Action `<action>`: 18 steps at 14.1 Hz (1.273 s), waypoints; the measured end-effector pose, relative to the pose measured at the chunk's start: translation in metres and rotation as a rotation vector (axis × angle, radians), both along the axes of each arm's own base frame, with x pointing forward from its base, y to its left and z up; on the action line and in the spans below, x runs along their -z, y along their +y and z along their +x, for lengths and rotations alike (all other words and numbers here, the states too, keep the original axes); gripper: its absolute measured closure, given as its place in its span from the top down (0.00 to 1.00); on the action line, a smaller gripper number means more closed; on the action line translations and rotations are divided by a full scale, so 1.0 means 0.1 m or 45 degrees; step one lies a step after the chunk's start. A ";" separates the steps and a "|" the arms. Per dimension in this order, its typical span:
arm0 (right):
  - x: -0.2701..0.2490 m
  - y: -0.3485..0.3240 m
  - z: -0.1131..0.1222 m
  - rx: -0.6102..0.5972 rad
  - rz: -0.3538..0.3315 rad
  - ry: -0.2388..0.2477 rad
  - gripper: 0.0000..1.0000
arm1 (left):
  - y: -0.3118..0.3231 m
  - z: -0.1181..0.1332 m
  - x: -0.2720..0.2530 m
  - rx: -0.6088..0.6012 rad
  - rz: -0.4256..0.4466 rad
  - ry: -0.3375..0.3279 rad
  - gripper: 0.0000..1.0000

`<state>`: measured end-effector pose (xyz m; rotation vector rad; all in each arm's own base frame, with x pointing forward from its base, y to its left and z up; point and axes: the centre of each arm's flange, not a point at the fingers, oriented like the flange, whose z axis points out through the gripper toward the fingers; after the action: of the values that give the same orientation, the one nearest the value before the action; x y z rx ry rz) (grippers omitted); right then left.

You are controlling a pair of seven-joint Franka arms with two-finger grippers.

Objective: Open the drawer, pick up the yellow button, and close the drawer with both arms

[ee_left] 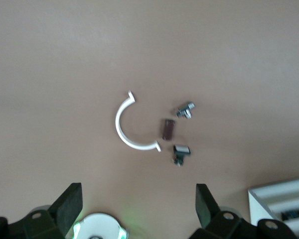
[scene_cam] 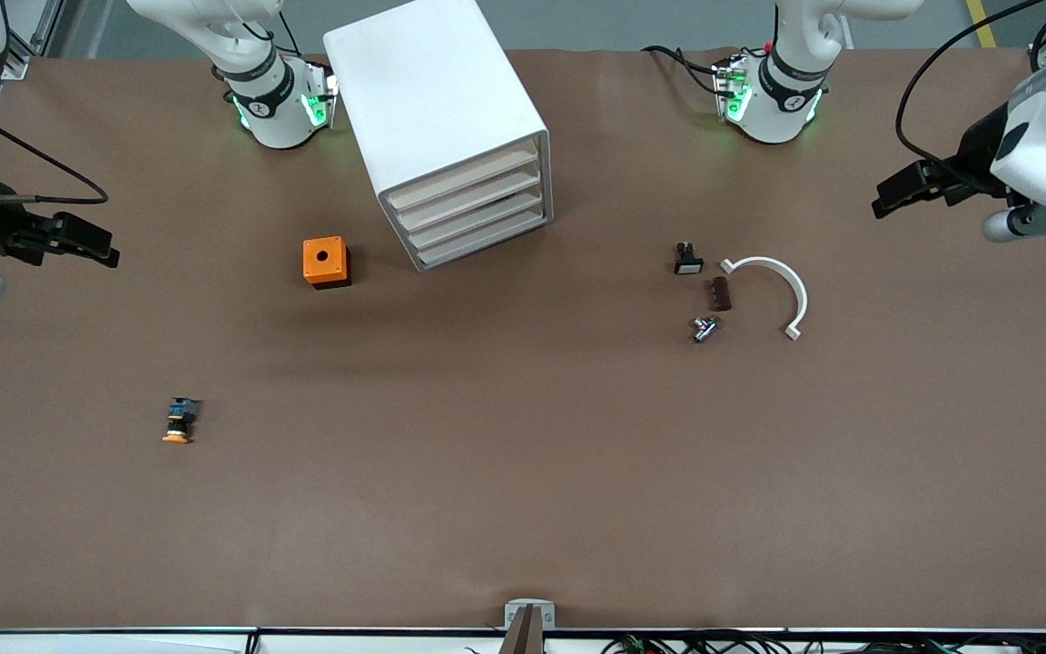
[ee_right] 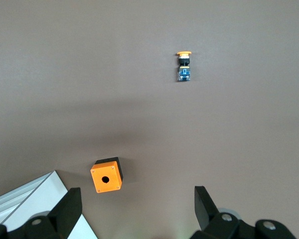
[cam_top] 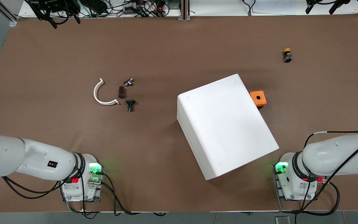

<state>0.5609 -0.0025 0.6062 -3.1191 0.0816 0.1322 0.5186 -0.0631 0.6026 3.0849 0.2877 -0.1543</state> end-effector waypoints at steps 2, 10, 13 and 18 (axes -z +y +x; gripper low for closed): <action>-0.09 -0.02 -0.08 0.004 0.000 0.004 1.00 | 0.01 0.06 0.02 0.006 0.045 -0.024 1.00; -0.27 -0.05 -0.22 0.011 0.001 -0.006 1.00 | -0.25 0.30 0.07 0.164 0.103 -0.061 1.00; -0.30 -0.05 -0.21 0.011 0.001 -0.027 1.00 | -0.01 0.35 0.08 0.148 0.041 -0.056 1.00; -0.28 -0.06 -0.21 0.012 0.001 -0.024 1.00 | 0.20 0.40 0.10 0.106 0.038 -0.053 1.00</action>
<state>0.5395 -0.0082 0.6344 -3.1183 0.0963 0.1030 0.5590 -0.0427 0.5922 3.1268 0.1617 -0.0887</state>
